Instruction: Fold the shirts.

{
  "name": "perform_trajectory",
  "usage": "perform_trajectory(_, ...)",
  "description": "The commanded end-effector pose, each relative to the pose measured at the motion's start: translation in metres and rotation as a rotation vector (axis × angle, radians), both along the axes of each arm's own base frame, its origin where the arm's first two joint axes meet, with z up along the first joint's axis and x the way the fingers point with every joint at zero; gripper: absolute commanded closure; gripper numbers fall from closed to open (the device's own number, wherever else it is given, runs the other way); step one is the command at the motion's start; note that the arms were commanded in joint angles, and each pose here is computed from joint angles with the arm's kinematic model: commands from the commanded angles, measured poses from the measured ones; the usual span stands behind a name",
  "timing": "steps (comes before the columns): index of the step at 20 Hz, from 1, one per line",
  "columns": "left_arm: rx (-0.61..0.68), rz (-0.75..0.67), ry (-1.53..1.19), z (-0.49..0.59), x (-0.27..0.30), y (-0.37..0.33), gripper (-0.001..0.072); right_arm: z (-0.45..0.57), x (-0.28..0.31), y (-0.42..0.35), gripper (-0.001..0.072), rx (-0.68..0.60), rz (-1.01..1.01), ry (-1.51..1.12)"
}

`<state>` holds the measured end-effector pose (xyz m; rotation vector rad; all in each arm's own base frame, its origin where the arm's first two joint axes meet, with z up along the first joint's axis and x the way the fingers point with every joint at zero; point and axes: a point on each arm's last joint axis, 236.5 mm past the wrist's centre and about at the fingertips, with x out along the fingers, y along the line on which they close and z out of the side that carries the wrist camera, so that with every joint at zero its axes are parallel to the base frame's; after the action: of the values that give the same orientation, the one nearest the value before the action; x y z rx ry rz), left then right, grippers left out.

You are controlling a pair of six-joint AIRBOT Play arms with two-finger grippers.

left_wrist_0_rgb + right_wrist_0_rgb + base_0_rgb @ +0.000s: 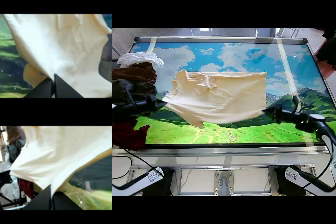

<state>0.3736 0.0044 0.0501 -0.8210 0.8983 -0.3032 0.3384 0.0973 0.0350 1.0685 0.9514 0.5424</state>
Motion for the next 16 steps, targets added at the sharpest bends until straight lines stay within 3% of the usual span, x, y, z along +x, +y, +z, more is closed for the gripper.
perform_trajectory(1,0.154,-0.012,-0.330,0.135,-0.009,-0.004,0.0696,0.141,-0.021,0.020,0.0696,-0.136,0.182,-0.421)
perform_trajectory(4,0.444,0.161,-0.736,0.299,-0.059,0.009,0.0696,0.245,-0.068,0.010,0.0695,-0.575,0.151,-0.693)
perform_trajectory(6,0.719,0.343,-0.923,0.387,-0.109,0.020,0.0696,0.315,-0.103,-0.023,0.0696,-0.901,-0.048,-0.804)
perform_trajectory(8,0.971,0.489,-0.918,0.430,-0.149,0.033,0.0697,0.388,-0.147,-0.058,0.0698,-1.158,-0.295,-0.912)
perform_trajectory(9,1.025,0.537,-0.899,0.443,-0.161,0.036,0.0697,0.415,-0.167,-0.067,0.0698,-1.243,-0.373,-0.955)
perform_trajectory(10,1.011,0.570,-0.911,0.456,-0.165,0.036,0.0697,0.436,-0.180,-0.072,0.0697,-1.292,-0.424,-0.987)
perform_trajectory(12,0.862,0.461,-0.976,0.465,-0.148,0.012,0.0697,0.445,-0.172,-0.076,0.0697,-1.300,-0.430,-0.988)
perform_trajectory(16,0.541,0.172,-0.849,0.414,-0.104,-0.002,0.0699,0.386,-0.070,-0.098,0.0697,-1.170,-0.263,-0.787)
